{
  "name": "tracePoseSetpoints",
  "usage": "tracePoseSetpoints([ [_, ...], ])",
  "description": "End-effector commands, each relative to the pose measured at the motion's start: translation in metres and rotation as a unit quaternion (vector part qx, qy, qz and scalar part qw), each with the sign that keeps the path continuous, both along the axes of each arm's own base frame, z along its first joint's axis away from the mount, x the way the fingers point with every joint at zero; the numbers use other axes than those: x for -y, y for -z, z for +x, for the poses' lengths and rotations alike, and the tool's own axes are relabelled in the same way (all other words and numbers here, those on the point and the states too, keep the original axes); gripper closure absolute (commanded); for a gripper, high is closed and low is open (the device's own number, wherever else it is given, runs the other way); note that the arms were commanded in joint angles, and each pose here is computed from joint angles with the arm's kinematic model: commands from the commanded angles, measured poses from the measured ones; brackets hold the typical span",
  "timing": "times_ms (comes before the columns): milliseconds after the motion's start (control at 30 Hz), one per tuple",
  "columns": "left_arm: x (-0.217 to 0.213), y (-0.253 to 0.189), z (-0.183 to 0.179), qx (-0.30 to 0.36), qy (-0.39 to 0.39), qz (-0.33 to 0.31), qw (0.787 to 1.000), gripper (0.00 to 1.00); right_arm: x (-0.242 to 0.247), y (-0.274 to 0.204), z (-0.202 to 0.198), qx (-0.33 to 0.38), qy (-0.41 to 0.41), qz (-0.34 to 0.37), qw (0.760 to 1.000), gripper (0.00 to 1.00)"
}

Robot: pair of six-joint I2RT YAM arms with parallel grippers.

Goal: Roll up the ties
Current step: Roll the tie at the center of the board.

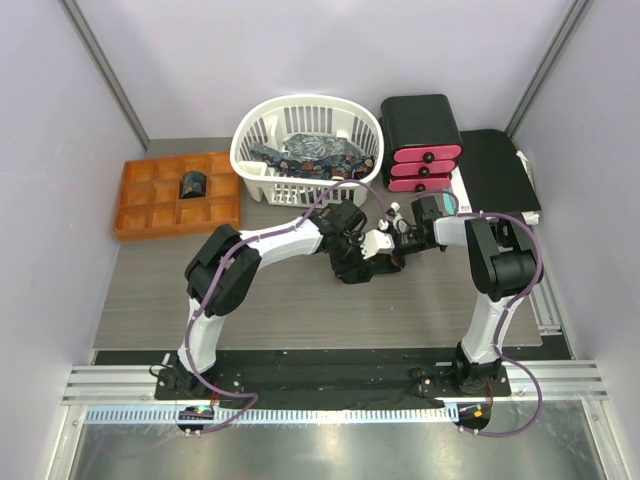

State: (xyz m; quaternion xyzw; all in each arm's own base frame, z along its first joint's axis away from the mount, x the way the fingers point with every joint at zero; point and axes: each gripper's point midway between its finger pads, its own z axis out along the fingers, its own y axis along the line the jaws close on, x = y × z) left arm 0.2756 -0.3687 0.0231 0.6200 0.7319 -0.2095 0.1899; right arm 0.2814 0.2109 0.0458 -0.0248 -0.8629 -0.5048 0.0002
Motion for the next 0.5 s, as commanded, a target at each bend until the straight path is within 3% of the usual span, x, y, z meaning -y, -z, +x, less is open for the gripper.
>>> tracePoseSetpoints([
  [0,-0.039,0.058,-0.028,-0.057,-0.011,0.097,0.994,0.7,-0.011,-0.008,0.003,0.023,-0.008,0.014,1.0,0.5],
  [133,-0.038,0.055,-0.027,-0.055,-0.012,0.092,0.994,0.67,-0.008,0.018,0.0,0.011,-0.012,-0.014,1.0,0.65],
  [167,-0.037,0.052,-0.026,-0.052,-0.012,0.088,0.995,0.65,-0.005,0.025,-0.001,0.007,-0.012,-0.026,1.0,0.78],
  [267,-0.035,0.042,-0.022,-0.041,-0.017,0.071,0.996,0.58,0.002,0.04,-0.005,-0.002,-0.017,-0.052,0.998,0.99],
  [467,-0.02,0.011,-0.015,-0.021,-0.022,0.026,0.999,0.41,0.015,0.058,-0.008,-0.003,-0.022,-0.103,0.994,0.99],
])
